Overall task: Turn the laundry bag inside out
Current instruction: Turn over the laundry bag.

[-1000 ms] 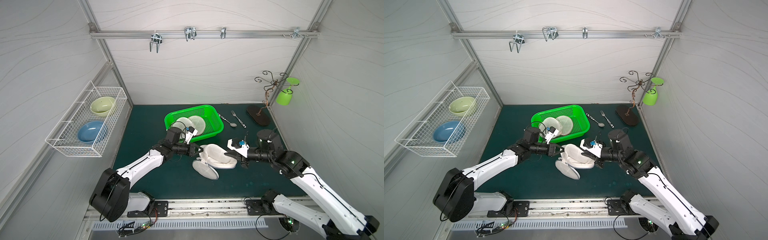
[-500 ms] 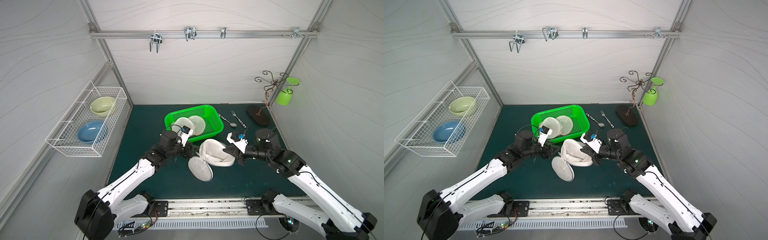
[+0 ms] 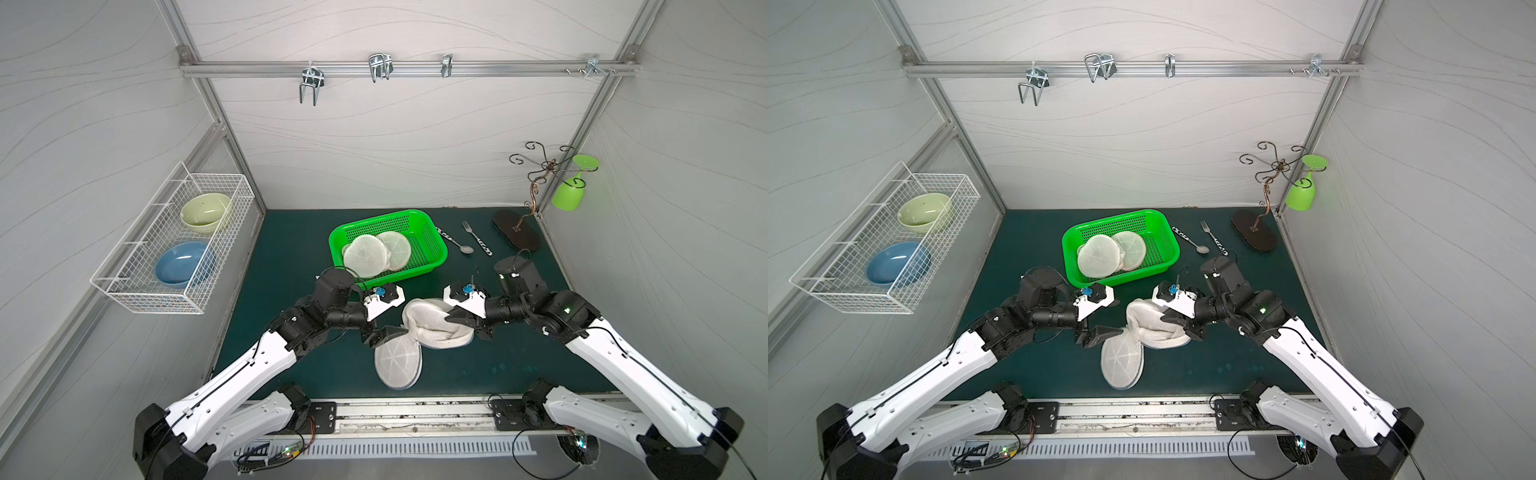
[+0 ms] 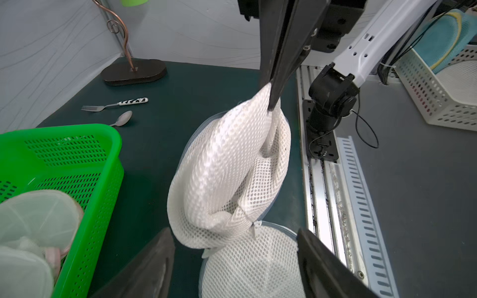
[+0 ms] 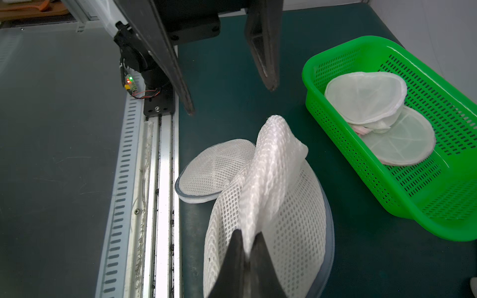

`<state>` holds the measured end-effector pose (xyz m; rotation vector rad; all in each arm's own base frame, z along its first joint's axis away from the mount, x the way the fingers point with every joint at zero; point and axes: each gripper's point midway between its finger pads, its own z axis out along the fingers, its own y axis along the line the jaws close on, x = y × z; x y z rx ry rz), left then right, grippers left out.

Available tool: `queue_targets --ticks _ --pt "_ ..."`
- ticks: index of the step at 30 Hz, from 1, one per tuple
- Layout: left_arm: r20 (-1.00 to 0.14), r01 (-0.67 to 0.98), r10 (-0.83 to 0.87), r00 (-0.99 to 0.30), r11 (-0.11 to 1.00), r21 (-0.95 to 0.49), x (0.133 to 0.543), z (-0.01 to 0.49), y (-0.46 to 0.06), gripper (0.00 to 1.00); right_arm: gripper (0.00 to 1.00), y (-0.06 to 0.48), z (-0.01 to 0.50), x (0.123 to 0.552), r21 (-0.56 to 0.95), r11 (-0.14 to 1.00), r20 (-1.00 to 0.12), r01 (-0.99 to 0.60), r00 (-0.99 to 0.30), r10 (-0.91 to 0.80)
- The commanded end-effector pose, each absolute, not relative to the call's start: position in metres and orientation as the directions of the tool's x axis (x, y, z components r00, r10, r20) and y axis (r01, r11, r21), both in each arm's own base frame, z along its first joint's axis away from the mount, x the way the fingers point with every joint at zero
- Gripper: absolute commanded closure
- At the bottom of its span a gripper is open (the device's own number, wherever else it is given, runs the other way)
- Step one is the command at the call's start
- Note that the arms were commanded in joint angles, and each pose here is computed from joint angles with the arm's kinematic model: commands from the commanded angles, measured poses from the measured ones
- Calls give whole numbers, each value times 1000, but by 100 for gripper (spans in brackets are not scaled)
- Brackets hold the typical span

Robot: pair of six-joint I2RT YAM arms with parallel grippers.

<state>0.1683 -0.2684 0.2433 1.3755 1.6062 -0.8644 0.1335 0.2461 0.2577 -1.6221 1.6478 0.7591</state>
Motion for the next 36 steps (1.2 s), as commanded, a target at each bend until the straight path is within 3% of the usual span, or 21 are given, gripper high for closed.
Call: queue_targets --ticks 1,8,20,21,23,25,27,29,32,36 --pt "-922 993 384 48 82 86 164 264 -279 22 100 251 271 116 -67 -58 -819 -996 88 -567" --pt "-928 998 373 15 49 36 164 263 -291 33 100 260 280 117 -95 -82 -840 -992 124 -528" --pt "-949 997 306 -80 35 -73 163 265 -302 97 100 272 302 145 -56 113 -906 -992 3 -424" --pt "-948 996 305 -90 53 -77 166 265 -303 100 95 271 304 150 -43 150 -909 -988 -23 -416" --pt "-945 991 307 -117 104 -89 175 263 -303 100 83 267 308 162 -10 245 -914 -969 -91 -395" --pt "-942 980 299 -152 173 -103 187 262 -303 100 65 256 315 182 54 396 -920 -917 -200 -338" --pt "-943 956 269 -198 265 -125 202 261 -301 100 51 230 320 211 165 608 -905 -777 -364 -220" --pt "-940 912 216 -263 374 -169 221 260 -297 100 45 196 318 231 297 760 -851 -578 -522 -64" --pt "-934 835 124 -334 498 -232 244 261 -289 100 44 167 306 234 479 798 -715 -366 -690 112" --pt "-941 820 17 -337 496 -285 249 272 -290 100 43 168 289 220 624 730 -567 -279 -805 177"
